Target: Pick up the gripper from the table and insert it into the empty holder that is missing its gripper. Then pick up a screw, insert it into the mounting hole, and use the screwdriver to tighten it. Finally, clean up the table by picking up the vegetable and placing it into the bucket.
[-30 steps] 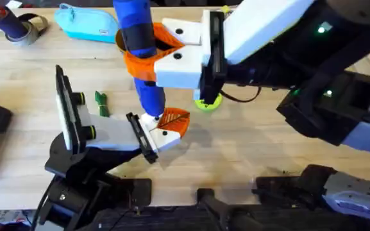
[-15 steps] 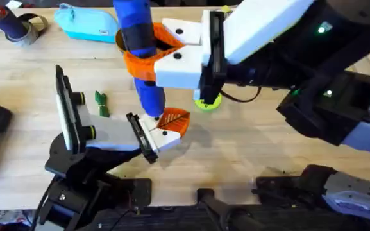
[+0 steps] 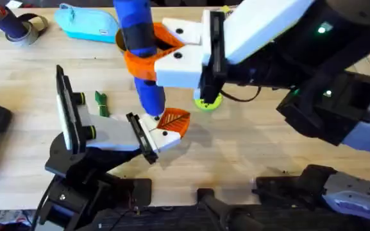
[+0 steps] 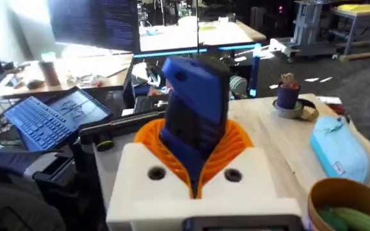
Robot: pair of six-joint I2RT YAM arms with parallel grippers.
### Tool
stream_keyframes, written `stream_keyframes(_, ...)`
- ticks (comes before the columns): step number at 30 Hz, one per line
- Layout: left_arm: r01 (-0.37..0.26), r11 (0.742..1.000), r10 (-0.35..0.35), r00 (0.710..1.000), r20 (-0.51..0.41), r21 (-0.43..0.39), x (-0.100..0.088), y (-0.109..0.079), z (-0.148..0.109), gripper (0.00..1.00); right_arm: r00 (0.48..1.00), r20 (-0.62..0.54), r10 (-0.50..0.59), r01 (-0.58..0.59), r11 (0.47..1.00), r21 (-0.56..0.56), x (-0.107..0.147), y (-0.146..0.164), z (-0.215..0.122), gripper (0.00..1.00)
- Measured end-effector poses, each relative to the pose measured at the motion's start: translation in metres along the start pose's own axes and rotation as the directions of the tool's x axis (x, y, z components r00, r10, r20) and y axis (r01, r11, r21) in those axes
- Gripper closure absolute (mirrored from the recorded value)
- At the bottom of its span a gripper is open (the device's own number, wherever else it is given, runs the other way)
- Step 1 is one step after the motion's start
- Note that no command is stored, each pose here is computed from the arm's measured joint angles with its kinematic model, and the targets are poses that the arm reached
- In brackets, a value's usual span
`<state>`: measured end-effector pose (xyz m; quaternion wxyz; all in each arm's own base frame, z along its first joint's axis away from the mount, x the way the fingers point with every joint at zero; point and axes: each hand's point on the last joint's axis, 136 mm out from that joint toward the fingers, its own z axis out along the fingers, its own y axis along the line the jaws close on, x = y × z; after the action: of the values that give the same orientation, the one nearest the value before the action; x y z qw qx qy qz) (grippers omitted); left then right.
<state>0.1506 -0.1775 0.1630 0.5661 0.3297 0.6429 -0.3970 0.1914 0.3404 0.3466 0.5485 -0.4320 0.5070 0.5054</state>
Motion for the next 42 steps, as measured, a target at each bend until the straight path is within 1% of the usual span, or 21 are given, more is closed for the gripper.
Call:
stream_keyframes(7,0.000,1.000,0.000,1.000,0.000,0.000,0.000,0.000,0.000,0.986,0.981,0.147,-0.128,0.124,0.992,0.037,-0.045,-0.005,-0.015,0.978)
stream_keyframes(9,0.000,1.000,0.000,1.000,0.000,0.000,0.000,0.000,0.000,0.986,0.976,0.164,-0.146,0.141,0.989,0.044,-0.053,-0.004,-0.019,0.978)
stream_keyframes(11,0.000,1.000,0.000,1.000,0.000,0.000,0.000,0.000,0.000,0.986,0.975,0.159,-0.157,0.151,0.987,0.053,-0.053,-0.006,-0.021,0.978)
stream_keyframes(13,0.000,1.000,0.000,1.000,0.000,0.000,0.000,0.000,0.000,0.986,0.980,0.122,-0.160,0.152,0.986,0.074,-0.045,-0.014,-0.023,0.978)
stream_keyframes(15,0.000,1.000,0.000,1.000,0.000,0.000,0.000,0.000,0.000,0.986,0.990,0.036,-0.140,0.134,0.982,0.132,-0.025,-0.033,-0.027,0.978)
stream_keyframes(16,0.000,1.000,0.000,1.000,0.000,0.000,0.000,0.000,0.000,0.986,0.992,-0.017,-0.126,0.128,0.976,0.178,-0.012,-0.047,-0.031,0.978)
stream_keyframes(19,0.000,1.000,0.000,1.000,0.000,0.000,0.000,0.000,0.000,0.986,0.977,-0.193,-0.091,0.152,0.931,0.331,0.030,-0.090,-0.053,0.978)
stream_keyframes(21,0.000,1.000,0.000,1.000,0.000,0.000,0.000,0.000,0.000,0.986,0.943,-0.324,-0.077,0.218,0.879,0.424,0.059,-0.121,-0.074,0.978)
stream_keyframes(23,0.000,1.000,0.000,1.000,0.000,0.000,0.000,0.000,0.000,0.986,0.889,-0.453,-0.064,0.307,0.818,0.487,0.086,-0.149,-0.097,0.978)
stream_keyframes(25,0.000,1.000,0.000,1.000,0.000,0.000,0.000,0.000,0.000,0.986,0.817,-0.574,-0.048,0.403,0.760,0.510,0.111,-0.173,-0.120,0.978)
stream_keyframes(27,0.000,1.000,0.000,1.000,0.000,0.000,0.000,0.000,0.000,0.986,0.721,-0.692,-0.028,0.501,0.711,0.493,0.136,-0.194,-0.143,0.978)
stream_keyframes(28,0.000,1.000,0.000,1.000,0.000,0.000,0.000,0.000,0.000,0.986,0.677,-0.736,-0.020,0.538,0.696,0.476,0.147,-0.201,-0.152,0.978)
stream_keyframes(31,0.000,1.000,0.000,1.000,0.000,0.000,0.000,0.000,0.000,0.986,0.506,-0.862,-0.007,0.645,0.667,0.373,0.182,-0.220,-0.177,0.978)
stream_keyframes(34,0.000,1.000,0.000,1.000,0.000,0.000,0.000,0.000,0.000,0.986,0.330,-0.944,-0.015,0.698,0.677,0.233,0.217,-0.229,-0.195,0.978)
stream_keyframes(35,0.000,1.000,0.000,1.000,0.000,0.000,0.000,0.000,0.000,0.986,0.282,-0.959,-0.020,0.700,0.688,0.191,0.229,-0.229,-0.199,0.959)
stream_keyframes(36,0.000,1.000,0.000,1.000,0.000,0.000,0.000,0.000,0.000,0.986,0.243,-0.970,-0.025,0.699,0.697,0.157,0.239,-0.230,-0.202,0.884)
stream_keyframes(37,0.000,1.000,0.000,1.000,0.000,0.000,0.000,0.000,0.000,0.986,0.207,-0.978,-0.031,0.698,0.706,0.125,0.247,-0.230,-0.205,0.786)
stream_keyframes(39,0.000,1.000,0.000,1.000,0.000,0.000,0.000,0.000,0.000,0.986,0.155,-0.987,-0.042,0.689,0.721,0.078,0.261,-0.230,-0.209,0.655)
stream_keyframes(40,0.000,1.000,0.000,1.000,0.000,0.000,0.000,0.000,0.000,0.986,0.142,-0.989,-0.040,0.683,0.727,0.069,0.266,-0.229,-0.210,0.537)
stream_keyframes(41,0.000,1.000,0.000,1.000,0.000,0.000,0.000,0.000,0.000,0.986,0.138,-0.990,-0.038,0.685,0.726,0.068,0.268,-0.230,-0.210,0.383)
stream_keyframes(42,0.000,1.000,0.000,1.000,0.000,0.000,0.000,0.000,0.000,0.986,0.145,-0.989,-0.030,0.694,0.715,0.080,0.264,-0.233,-0.210,0.232)
